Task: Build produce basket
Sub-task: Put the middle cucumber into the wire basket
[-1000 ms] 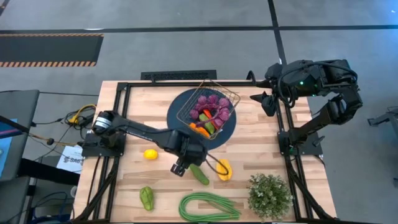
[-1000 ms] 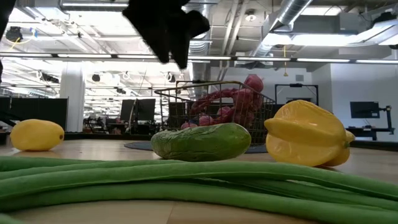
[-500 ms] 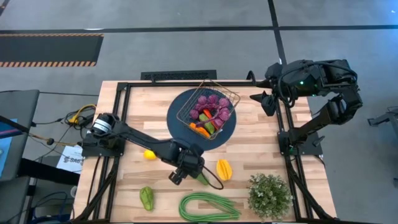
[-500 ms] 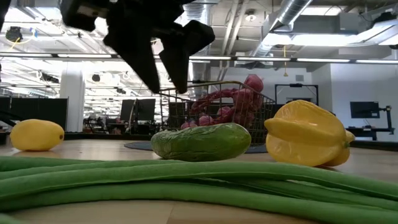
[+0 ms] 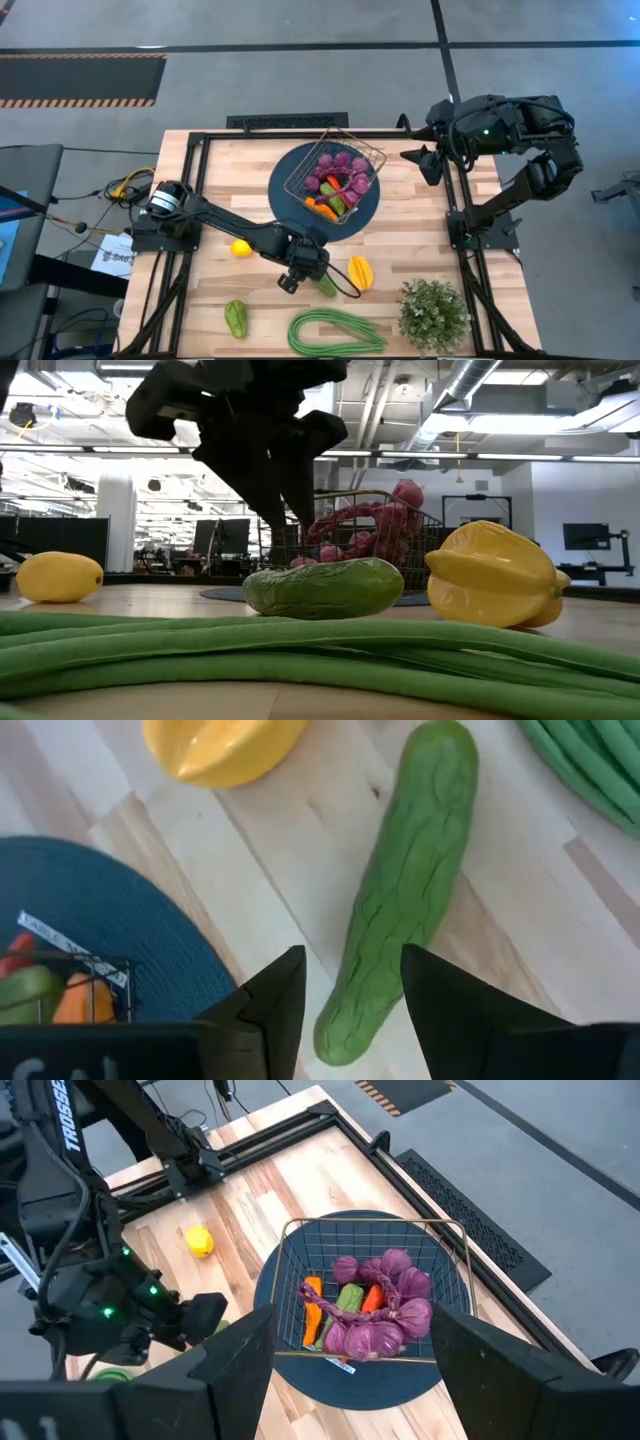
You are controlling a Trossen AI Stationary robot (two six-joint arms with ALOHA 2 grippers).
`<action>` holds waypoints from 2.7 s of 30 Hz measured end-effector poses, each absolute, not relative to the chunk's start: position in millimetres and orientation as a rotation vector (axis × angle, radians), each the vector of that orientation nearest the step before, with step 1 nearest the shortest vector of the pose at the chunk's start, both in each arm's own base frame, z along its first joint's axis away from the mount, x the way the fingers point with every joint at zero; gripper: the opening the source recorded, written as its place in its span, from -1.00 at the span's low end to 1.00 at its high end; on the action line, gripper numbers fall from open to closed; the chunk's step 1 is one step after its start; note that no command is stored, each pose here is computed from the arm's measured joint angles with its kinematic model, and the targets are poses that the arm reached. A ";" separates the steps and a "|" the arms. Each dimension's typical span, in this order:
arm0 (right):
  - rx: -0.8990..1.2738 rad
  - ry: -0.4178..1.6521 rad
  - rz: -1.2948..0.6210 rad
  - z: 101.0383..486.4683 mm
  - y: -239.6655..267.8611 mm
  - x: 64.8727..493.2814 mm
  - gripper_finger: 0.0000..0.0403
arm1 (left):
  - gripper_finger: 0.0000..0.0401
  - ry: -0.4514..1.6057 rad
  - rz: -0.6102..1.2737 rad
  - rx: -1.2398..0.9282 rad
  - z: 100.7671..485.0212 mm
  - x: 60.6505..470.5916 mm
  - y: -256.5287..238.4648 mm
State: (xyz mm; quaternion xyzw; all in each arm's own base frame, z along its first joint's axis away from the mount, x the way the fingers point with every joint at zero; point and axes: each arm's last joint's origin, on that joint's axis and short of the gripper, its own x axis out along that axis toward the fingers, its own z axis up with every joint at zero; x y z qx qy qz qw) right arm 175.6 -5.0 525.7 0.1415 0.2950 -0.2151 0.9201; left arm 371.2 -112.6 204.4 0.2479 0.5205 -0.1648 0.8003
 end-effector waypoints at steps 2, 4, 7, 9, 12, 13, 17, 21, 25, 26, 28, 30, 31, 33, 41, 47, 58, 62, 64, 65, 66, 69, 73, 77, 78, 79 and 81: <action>0.291 0.606 -0.442 525.7 -5.0 175.6 0.40 | -0.24 1.124 -0.346 0.518 204.1 371.2 -110.9; 0.298 0.605 -0.444 525.7 -5.0 175.8 0.40 | -0.24 1.124 -0.343 0.515 204.2 371.6 -110.0; 0.299 0.605 -0.445 525.5 -4.9 176.4 0.40 | -0.24 1.137 -0.379 0.520 203.5 370.0 -110.4; 0.303 0.604 -0.446 525.5 -4.9 176.5 0.40 | -0.24 1.137 -0.415 0.527 202.8 368.9 -112.1; 0.317 0.601 -0.451 525.5 -4.9 176.5 0.40 | -0.24 1.154 -0.436 0.544 198.2 365.9 -112.2; 0.320 0.600 -0.453 525.5 -5.0 176.5 0.40 | -0.24 1.165 -0.438 0.545 197.4 364.8 -111.8; 0.322 0.600 -0.454 525.5 -5.0 176.5 0.40 | -0.24 1.180 -0.446 0.555 189.3 361.2 -110.7; 0.322 0.599 -0.454 525.5 -5.0 176.5 0.40 | -0.24 1.183 -0.447 0.557 186.3 360.2 -110.4; 0.323 0.597 -0.454 525.7 -5.0 176.6 0.40 | -0.24 1.149 -0.458 0.595 186.8 362.7 -110.9; 0.324 0.596 -0.454 525.7 -5.0 176.7 0.40 | -0.24 1.139 -0.467 0.607 187.2 363.4 -111.1; 0.326 0.596 -0.454 525.7 -5.0 176.7 0.40 | -0.24 1.127 -0.491 0.633 187.3 363.7 -111.4; 0.326 0.596 -0.454 525.7 -5.0 176.7 0.40 | -0.24 1.114 -0.516 0.660 187.5 364.2 -111.6; 0.326 0.596 -0.454 525.7 -5.0 176.7 0.40 | -0.24 1.114 -0.519 0.666 187.5 364.4 -110.9; 0.326 0.596 -0.454 525.7 -5.0 176.7 0.40 | -0.24 1.116 -0.521 0.671 187.4 364.6 -109.2; 0.325 0.596 -0.455 525.7 -5.0 176.7 0.40 | -0.24 1.107 -0.528 0.641 179.4 364.8 -101.5; 0.325 0.595 -0.454 525.8 -5.0 176.7 0.40 | -0.24 1.137 -0.540 0.639 168.5 358.3 -100.3; 0.322 0.596 -0.454 525.8 -5.0 176.7 0.40 | -0.24 1.069 -0.493 0.593 166.3 363.3 -100.9; 0.322 0.596 -0.455 525.8 -5.1 176.7 0.40 | -0.24 1.065 -0.455 0.543 167.0 365.4 -98.7; 0.322 0.596 -0.455 525.8 -5.0 176.7 0.40 | -0.25 1.071 -0.436 0.516 167.0 365.8 -97.1; 0.322 0.596 -0.455 525.8 -5.0 176.7 0.40 | -0.25 1.074 -0.426 0.502 167.0 366.0 -96.3; 0.322 0.596 -0.455 525.8 -5.1 176.7 0.40 | -0.27 1.077 -0.416 0.490 167.0 366.2 -95.4; 0.322 0.595 -0.455 525.8 -5.1 176.7 0.40 | -0.34 1.092 -0.392 0.439 166.7 366.2 -93.2; 0.322 0.595 -0.455 525.8 -5.0 176.7 0.40 | -0.46 1.118 -0.385 0.389 166.3 365.1 -91.1; 0.322 0.595 -0.455 525.8 -5.1 176.7 0.40 | -0.56 1.127 -0.369 0.338 166.3 364.9 -91.1; 0.322 0.595 -0.455 525.8 -5.1 176.7 0.40 | -0.58 1.131 -0.365 0.315 166.3 364.8 -91.2; 0.321 0.596 -0.455 525.8 -5.0 176.7 0.40 | -0.59 1.134 -0.356 0.290 166.4 364.8 -91.4; 0.318 0.597 -0.454 525.7 -5.1 176.6 0.40 | -0.60 1.141 -0.334 0.249 166.4 364.6 -91.8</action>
